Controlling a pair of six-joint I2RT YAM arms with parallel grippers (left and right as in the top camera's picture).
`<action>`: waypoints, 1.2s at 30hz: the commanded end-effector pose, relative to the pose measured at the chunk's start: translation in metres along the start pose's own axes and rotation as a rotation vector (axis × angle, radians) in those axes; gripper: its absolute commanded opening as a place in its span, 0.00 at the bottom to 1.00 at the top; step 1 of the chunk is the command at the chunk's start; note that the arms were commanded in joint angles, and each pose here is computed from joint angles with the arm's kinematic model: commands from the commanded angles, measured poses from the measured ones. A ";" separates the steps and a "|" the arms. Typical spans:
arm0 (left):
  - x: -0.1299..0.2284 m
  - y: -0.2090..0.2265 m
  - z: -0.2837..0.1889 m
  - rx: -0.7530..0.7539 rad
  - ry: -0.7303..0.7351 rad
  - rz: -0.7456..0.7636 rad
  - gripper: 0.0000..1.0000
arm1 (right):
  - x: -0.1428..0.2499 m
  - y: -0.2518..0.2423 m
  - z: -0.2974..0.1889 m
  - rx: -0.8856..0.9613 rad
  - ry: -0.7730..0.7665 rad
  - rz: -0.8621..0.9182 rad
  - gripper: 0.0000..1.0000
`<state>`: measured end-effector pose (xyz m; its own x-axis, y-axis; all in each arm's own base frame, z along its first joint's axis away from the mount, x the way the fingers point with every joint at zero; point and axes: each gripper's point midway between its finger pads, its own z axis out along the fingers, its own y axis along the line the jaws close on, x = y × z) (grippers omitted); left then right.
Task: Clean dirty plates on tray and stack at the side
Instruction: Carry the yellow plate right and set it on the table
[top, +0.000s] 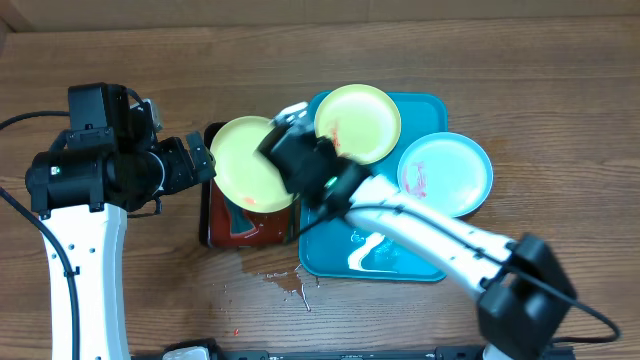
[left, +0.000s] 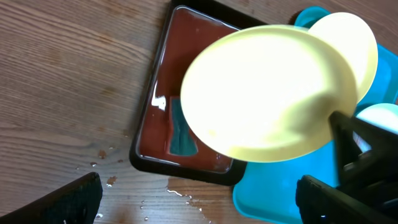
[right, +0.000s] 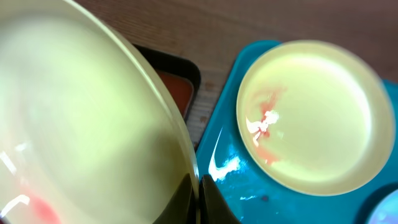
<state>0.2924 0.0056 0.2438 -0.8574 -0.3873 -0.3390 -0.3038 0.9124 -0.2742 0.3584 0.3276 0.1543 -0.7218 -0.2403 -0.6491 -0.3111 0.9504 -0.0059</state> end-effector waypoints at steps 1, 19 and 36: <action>-0.006 0.003 -0.006 -0.013 -0.029 0.014 1.00 | -0.046 0.003 -0.058 -0.376 0.009 0.195 0.04; -0.008 0.003 -0.006 -0.011 -0.036 0.015 1.00 | 0.075 -0.420 -0.106 0.370 0.212 1.049 0.04; -0.008 0.002 -0.006 -0.011 -0.036 0.039 1.00 | 0.232 -0.469 -0.070 0.533 0.475 1.325 0.04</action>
<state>0.2935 0.0068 0.2441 -0.8607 -0.3695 -0.3503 -0.2884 0.9208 -0.2628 0.2971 -0.1961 0.0659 -0.4390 0.8914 -0.1125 0.8928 0.4468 0.0574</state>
